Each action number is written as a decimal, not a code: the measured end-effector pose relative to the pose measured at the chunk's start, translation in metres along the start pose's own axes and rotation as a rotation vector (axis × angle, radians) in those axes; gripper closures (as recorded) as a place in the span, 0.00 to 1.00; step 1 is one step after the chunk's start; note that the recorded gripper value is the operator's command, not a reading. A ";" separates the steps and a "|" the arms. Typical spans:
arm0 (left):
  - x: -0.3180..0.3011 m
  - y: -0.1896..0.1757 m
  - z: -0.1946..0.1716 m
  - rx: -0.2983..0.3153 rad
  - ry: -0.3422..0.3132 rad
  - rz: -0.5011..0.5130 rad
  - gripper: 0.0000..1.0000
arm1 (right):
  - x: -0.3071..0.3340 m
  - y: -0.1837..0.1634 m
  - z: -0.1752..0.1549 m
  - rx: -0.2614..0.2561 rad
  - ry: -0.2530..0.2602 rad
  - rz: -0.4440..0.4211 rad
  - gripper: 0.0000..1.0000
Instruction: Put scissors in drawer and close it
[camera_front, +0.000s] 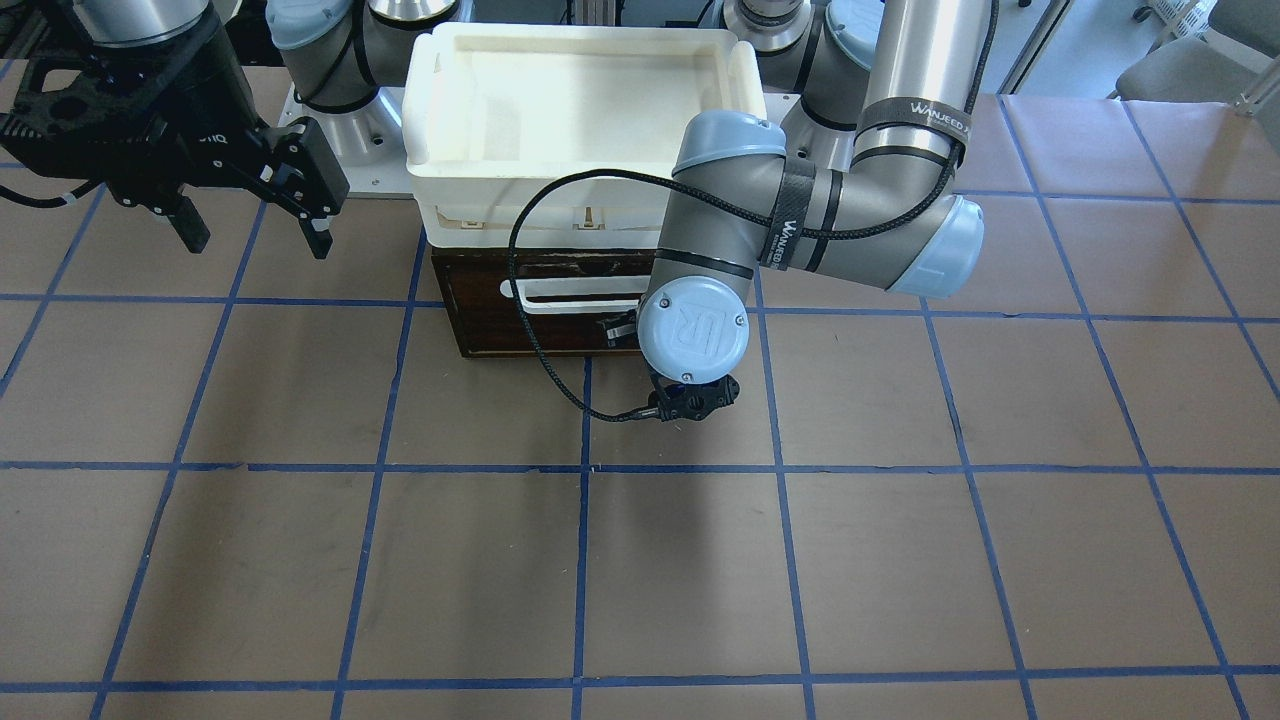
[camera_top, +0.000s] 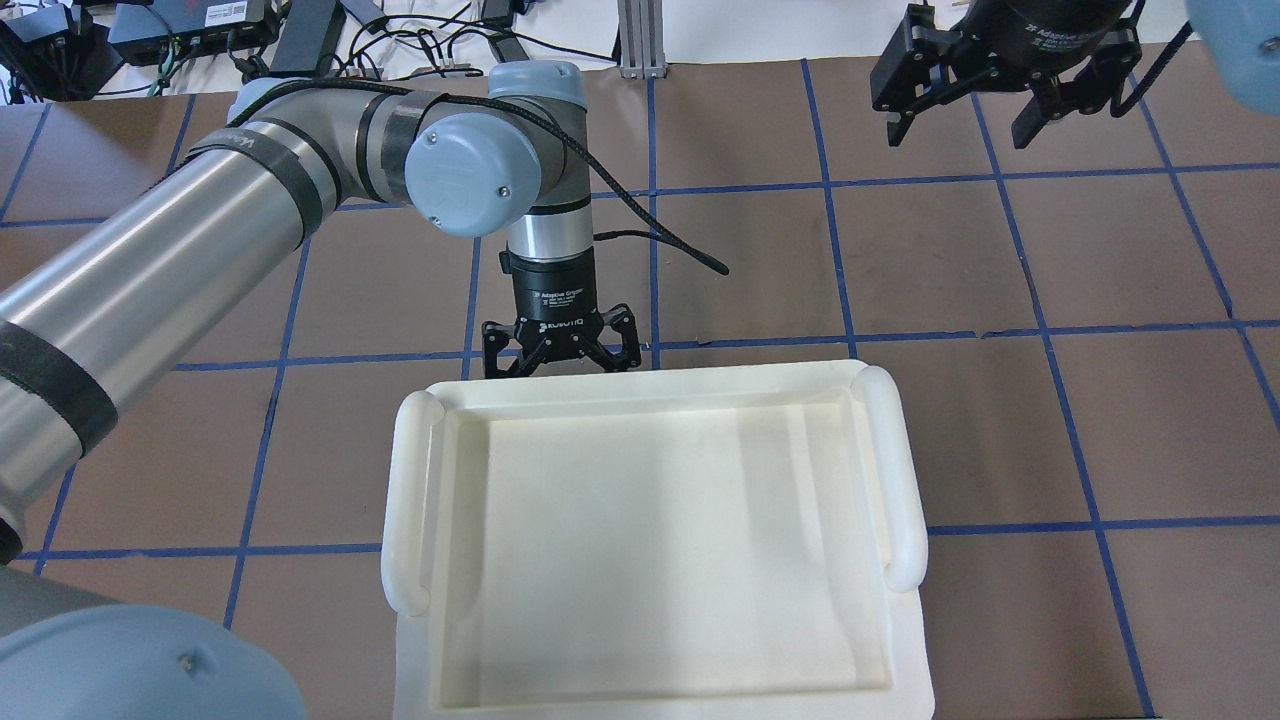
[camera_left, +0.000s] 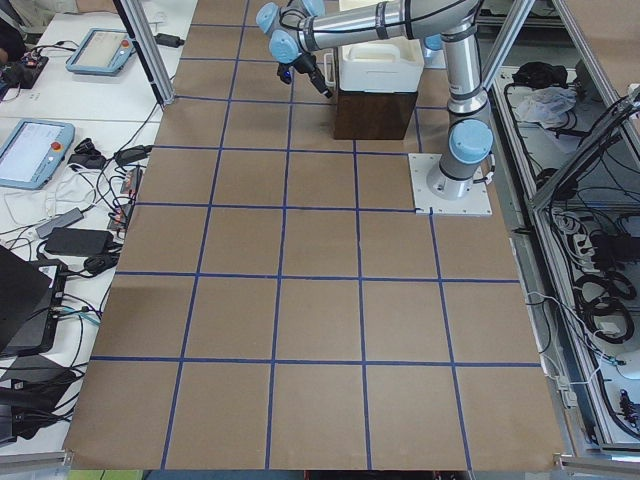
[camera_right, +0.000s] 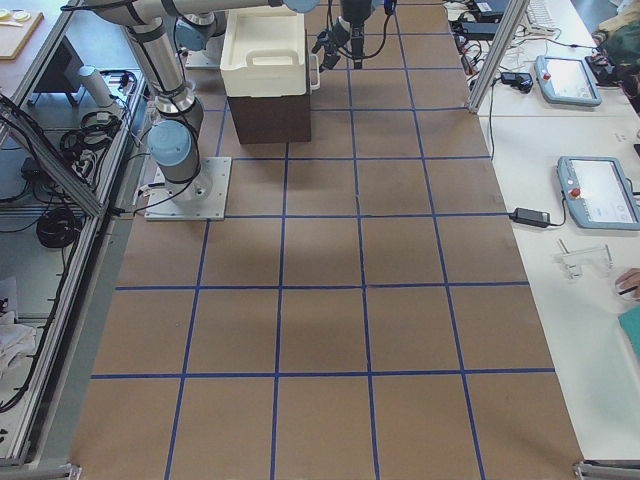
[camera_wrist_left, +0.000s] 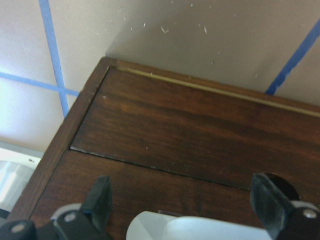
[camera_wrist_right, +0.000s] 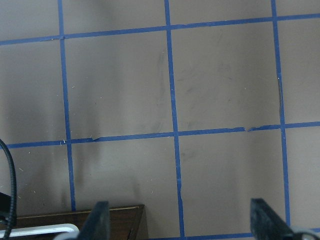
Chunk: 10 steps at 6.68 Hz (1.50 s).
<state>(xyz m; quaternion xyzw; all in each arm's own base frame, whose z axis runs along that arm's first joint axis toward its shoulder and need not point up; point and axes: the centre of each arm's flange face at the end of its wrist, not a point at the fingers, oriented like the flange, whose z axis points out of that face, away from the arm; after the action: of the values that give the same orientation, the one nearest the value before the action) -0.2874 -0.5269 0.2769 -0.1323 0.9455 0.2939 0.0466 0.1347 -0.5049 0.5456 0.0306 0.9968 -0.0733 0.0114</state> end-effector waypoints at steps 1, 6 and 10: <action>-0.009 -0.006 -0.024 0.040 0.036 -0.011 0.00 | 0.000 0.000 0.000 0.000 0.000 0.000 0.00; -0.116 0.005 -0.177 0.555 0.114 0.158 0.00 | 0.001 0.000 0.000 -0.002 0.000 0.001 0.00; -0.225 0.082 -0.231 0.731 0.070 0.287 0.00 | 0.000 0.000 0.000 -0.003 0.000 0.000 0.00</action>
<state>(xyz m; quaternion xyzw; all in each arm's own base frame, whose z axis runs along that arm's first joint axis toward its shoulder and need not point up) -0.0967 -0.5430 0.5493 0.0166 0.9977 -0.0631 0.0169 0.1346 -0.5046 0.5453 0.0307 0.9969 -0.0719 0.0113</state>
